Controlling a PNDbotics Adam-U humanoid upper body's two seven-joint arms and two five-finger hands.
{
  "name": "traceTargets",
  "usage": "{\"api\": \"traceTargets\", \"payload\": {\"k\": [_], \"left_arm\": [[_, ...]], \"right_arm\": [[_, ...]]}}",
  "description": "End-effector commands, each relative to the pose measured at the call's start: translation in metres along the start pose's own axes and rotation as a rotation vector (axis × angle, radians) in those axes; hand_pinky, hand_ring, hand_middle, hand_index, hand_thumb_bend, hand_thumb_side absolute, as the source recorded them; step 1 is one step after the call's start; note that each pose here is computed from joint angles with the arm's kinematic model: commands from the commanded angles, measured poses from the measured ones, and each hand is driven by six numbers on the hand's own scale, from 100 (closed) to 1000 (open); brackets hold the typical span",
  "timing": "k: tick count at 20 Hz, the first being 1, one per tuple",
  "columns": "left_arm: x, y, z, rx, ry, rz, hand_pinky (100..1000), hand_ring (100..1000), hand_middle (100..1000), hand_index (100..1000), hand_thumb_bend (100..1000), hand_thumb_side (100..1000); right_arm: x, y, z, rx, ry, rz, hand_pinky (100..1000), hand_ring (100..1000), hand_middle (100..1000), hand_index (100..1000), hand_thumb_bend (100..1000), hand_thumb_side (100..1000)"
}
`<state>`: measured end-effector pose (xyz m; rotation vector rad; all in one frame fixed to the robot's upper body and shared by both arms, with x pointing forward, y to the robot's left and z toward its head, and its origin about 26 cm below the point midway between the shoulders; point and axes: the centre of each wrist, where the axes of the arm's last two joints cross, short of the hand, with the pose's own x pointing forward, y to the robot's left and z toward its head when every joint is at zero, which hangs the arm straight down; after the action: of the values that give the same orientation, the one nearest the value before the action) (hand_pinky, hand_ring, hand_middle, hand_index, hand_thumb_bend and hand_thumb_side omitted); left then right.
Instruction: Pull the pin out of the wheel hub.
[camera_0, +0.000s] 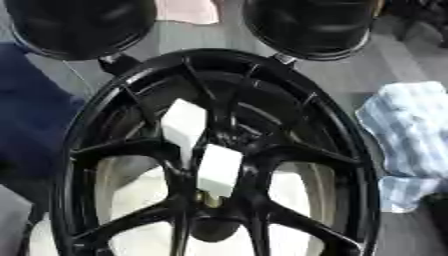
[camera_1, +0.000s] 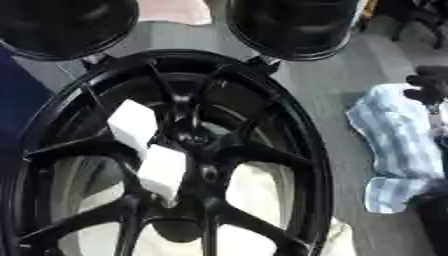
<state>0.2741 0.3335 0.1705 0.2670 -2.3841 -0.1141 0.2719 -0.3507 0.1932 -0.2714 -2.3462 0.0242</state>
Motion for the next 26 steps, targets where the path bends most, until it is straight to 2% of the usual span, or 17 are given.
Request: {"api": "traceTargets", "payload": {"k": [1, 8, 17, 26], "left_arm": [[0.007, 0.003, -0.005, -0.038, -0.026, -0.025, 885, 807, 669, 770, 132, 703], [0.006, 0.003, -0.003, -0.056, -0.011, 0.004, 884, 808, 673, 771, 136, 696], [0.007, 0.004, -0.003, -0.070, -0.002, 0.028, 883, 809, 673, 772, 139, 687], [0.012, 0.013, -0.010, -0.145, -0.028, -0.034, 880, 809, 673, 776, 133, 666]], "right_arm": [[0.007, -0.002, -0.003, 0.014, -0.014, 0.012, 752, 763, 705, 595, 283, 437], [0.004, 0.000, 0.000, 0.022, 0.028, -0.001, 752, 763, 706, 595, 289, 431], [0.008, 0.000, -0.006, 0.055, 0.029, -0.013, 754, 764, 708, 598, 281, 428], [0.008, -0.001, -0.005, 0.060, 0.038, -0.012, 755, 764, 707, 597, 281, 428]]}}
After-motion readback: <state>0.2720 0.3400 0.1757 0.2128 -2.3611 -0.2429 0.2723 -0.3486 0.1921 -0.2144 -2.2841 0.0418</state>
